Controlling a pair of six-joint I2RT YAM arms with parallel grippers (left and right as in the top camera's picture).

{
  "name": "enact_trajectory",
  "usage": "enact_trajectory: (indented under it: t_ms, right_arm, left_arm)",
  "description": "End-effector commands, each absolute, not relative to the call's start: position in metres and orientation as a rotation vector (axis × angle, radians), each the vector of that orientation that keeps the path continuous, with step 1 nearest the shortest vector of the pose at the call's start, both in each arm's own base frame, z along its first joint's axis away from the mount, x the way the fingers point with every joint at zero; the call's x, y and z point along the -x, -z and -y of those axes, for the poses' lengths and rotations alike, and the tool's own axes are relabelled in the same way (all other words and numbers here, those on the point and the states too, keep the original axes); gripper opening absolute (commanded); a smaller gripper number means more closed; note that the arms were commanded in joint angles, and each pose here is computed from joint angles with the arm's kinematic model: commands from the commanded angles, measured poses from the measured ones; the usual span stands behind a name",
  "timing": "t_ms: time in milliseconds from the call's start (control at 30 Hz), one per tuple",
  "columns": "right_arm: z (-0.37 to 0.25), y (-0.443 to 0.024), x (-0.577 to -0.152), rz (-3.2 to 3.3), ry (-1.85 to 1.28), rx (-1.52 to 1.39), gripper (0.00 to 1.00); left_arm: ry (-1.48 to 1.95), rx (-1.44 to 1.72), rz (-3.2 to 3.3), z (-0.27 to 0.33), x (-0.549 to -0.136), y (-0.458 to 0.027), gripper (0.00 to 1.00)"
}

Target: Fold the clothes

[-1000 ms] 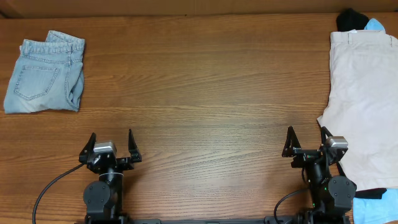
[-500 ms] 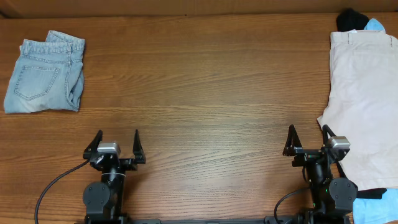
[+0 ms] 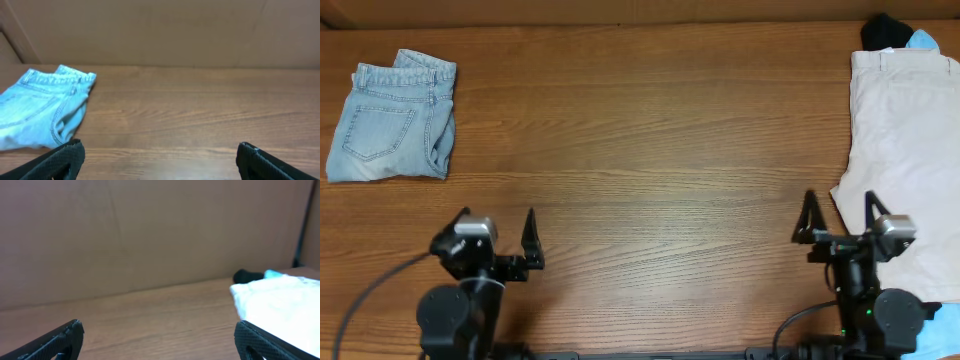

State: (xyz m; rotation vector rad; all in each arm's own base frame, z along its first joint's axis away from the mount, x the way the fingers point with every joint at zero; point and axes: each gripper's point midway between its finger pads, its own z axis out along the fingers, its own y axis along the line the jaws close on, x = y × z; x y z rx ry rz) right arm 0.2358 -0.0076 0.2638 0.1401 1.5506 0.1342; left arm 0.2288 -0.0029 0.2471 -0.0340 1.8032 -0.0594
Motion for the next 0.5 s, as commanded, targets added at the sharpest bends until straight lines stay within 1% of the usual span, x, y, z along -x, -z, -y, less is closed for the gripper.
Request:
enact_trajectory:
  t_ms: [0, 67, 100, 200, 233, 367, 433, 467]
  right_arm:
    - [0.018, -0.294, -0.247, -1.591, -0.087, -0.189, 1.00]
    - [0.020, -0.304, -0.261, -1.659, -0.087, -0.199, 1.00]
    - [0.021, -0.310, -0.275, -1.724, -0.087, -0.209, 1.00]
    - [0.024, -0.318, -0.298, -1.840, -0.082, -0.222, 1.00]
    - [0.025, -0.321, -0.311, -1.906, -0.070, -0.215, 1.00]
    - [0.030, -0.323, -0.344, -2.066, -0.033, -0.184, 1.00]
    - [0.033, -0.319, -0.369, -2.165, -0.016, -0.161, 1.00]
    - [0.034, -0.319, -0.374, -2.179, -0.017, -0.162, 1.00]
  left_arm:
    - [0.003, 0.083, -1.856, -0.009, -0.241, -0.276, 1.00]
    - [-0.007, 0.091, -1.924, -0.011, -0.252, -0.286, 1.00]
    - [-0.008, 0.093, -2.003, -0.011, -0.262, -0.290, 1.00]
    - [-0.010, 0.095, -2.116, -0.011, -0.278, -0.290, 1.00]
    - [-0.011, 0.097, -2.167, -0.011, -0.286, -0.288, 1.00]
    - [-0.012, 0.099, -2.254, -0.012, -0.309, -0.282, 1.00]
    - [-0.015, 0.100, -2.297, -0.012, -0.321, -0.270, 1.00]
    - [-0.012, 0.100, -2.319, -0.012, -0.324, -0.264, 1.00]
